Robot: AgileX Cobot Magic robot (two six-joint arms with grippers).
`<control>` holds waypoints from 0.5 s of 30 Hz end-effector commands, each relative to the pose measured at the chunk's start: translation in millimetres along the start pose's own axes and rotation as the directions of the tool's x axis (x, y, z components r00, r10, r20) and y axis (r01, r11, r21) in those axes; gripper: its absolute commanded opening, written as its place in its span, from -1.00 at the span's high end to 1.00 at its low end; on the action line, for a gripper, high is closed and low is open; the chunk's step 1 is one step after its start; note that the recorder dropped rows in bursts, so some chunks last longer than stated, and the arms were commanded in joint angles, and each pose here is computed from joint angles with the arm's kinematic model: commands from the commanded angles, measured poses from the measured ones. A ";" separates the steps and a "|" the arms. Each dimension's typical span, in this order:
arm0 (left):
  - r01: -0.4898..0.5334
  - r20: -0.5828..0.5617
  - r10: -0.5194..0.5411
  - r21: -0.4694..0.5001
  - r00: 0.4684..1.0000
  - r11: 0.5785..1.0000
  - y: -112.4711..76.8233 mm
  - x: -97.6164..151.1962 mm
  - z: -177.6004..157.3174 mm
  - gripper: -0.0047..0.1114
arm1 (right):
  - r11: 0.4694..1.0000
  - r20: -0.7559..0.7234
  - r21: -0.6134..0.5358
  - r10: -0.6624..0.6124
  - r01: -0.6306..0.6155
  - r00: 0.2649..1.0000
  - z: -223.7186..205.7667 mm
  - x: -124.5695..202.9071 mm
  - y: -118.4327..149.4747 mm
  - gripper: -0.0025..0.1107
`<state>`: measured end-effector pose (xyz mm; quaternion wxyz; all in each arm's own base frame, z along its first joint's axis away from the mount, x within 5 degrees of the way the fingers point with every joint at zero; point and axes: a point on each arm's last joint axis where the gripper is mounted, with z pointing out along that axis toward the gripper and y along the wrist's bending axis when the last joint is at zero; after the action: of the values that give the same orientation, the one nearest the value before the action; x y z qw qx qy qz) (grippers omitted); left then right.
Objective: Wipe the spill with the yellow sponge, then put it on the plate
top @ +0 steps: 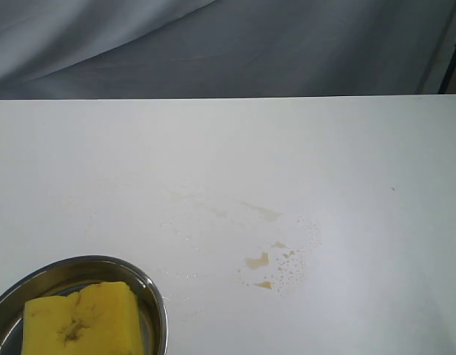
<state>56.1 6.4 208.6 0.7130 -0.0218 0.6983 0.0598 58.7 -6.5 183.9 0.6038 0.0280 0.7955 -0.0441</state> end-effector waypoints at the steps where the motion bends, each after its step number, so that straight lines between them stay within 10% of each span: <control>1: 0.024 -0.132 -0.023 0.006 0.991 1.000 -1.0 13.2 -0.8 0.92 | 1.000 0.010 -0.001 -0.015 0.015 1.000 0.3 -0.3 0.0 0.96; 15: 0.183 -0.165 -0.181 0.000 0.970 0.983 -2.9 15.9 -1.3 0.92 | 1.000 0.010 -0.001 -0.015 0.015 1.000 0.3 -0.3 0.0 0.96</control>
<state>55.4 4.4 193.7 0.6558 -0.0717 0.7515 -0.0012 58.7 -6.5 183.9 0.6038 0.0280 0.7955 -0.0441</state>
